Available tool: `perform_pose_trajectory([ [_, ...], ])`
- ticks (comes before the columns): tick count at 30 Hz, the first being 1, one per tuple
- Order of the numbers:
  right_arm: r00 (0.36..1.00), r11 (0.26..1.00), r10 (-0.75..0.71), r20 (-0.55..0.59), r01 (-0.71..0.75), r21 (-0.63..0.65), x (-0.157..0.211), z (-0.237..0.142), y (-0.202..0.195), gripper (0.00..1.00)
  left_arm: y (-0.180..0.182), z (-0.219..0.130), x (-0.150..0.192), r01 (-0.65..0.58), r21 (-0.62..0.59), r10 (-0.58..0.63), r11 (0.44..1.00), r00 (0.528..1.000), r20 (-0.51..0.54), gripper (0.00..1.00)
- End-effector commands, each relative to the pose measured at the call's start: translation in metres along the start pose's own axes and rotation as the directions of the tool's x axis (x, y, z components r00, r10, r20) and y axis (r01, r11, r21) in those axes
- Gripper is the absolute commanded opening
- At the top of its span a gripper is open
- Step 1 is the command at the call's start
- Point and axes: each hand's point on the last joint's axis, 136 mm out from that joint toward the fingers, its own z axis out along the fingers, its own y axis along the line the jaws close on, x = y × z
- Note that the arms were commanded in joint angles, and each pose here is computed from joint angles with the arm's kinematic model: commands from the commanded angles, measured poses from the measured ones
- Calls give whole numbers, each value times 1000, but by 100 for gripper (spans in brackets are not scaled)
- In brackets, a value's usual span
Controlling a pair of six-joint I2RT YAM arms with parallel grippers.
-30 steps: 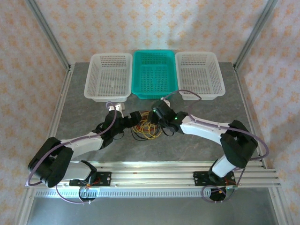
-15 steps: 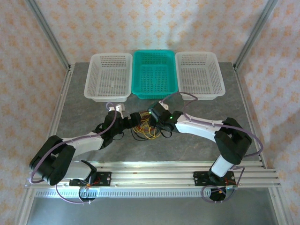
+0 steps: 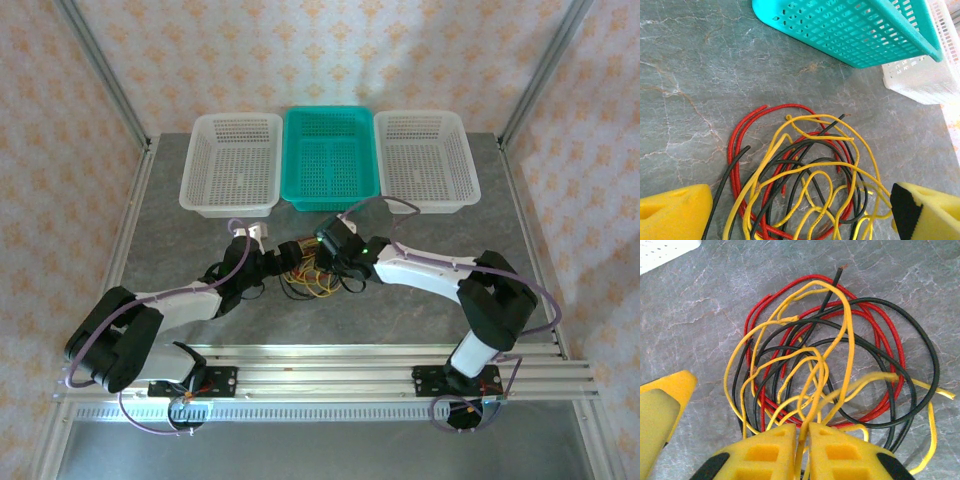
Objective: Untangle the cables
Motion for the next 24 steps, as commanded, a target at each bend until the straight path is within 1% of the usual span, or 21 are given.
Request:
perform_pose_trajectory([
  [1, 998, 1000, -2, 61, 4, -29, -14, -12, 13, 8, 1, 3, -8, -28, -27, 28, 999, 999, 20, 95],
  [7, 993, 996, -4, 116, 15, -93, -25, -34, 24, 0, 5, 5, -14, -79, -81, 80, 994, 997, 14, 97],
  [13, 986, 983, -38, 163, 66, -170, -34, -55, 38, 0, 5, 13, -10, -112, -96, 111, 989, 994, -17, 99],
  [21, 978, 961, -87, 188, 131, -242, -36, -72, 52, 0, 8, 24, -2, -131, -123, 126, 984, 991, -48, 99],
  [24, 977, 954, -107, 184, 153, -258, -34, -73, 55, 0, 5, 26, -2, -128, -111, 123, 986, 991, -46, 99],
])
